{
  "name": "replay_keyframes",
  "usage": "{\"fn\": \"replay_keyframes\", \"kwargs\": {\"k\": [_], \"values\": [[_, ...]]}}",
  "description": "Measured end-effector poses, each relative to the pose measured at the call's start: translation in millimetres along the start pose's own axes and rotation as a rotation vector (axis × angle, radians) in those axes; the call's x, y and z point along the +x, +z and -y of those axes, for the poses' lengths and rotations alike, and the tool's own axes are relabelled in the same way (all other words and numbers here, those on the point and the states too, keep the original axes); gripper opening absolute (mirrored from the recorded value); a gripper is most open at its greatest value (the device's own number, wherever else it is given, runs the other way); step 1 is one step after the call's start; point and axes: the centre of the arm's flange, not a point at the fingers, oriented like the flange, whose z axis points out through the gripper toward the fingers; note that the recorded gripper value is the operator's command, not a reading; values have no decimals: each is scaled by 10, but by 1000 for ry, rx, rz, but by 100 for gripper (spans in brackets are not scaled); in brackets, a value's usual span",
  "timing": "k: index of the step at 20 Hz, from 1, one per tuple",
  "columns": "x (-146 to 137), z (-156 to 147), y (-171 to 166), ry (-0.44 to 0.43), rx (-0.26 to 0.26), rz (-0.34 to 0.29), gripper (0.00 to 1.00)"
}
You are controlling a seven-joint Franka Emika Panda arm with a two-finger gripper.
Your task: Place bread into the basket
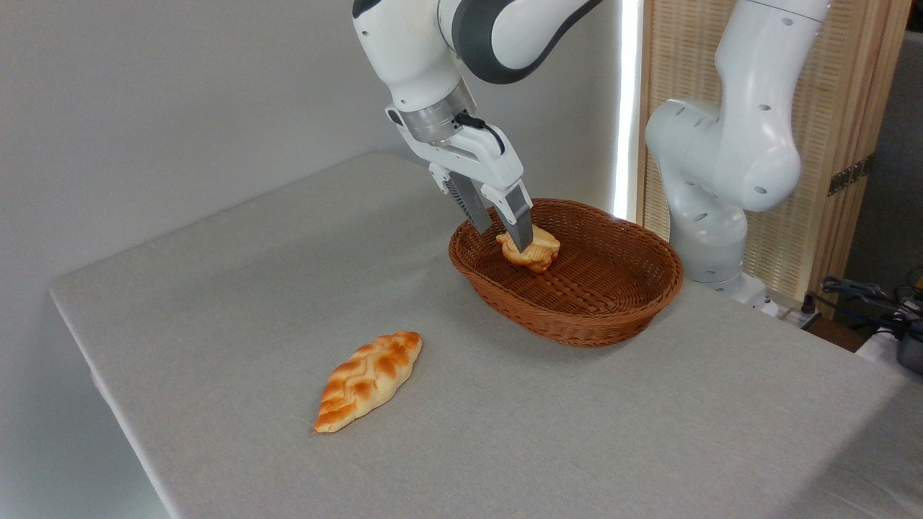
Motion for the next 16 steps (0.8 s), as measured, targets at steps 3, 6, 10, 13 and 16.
{"fn": "replay_keyframes", "kwargs": {"k": [3,6,10,13,16], "values": [[50,1,-223,4,32,-65,100],[123,25,-547,10,100,-175,100],[201,148,-819,20,225,-287,100],[221,372,-981,-14,230,-329,100],[320,654,-1216,-47,228,-364,100]]}}
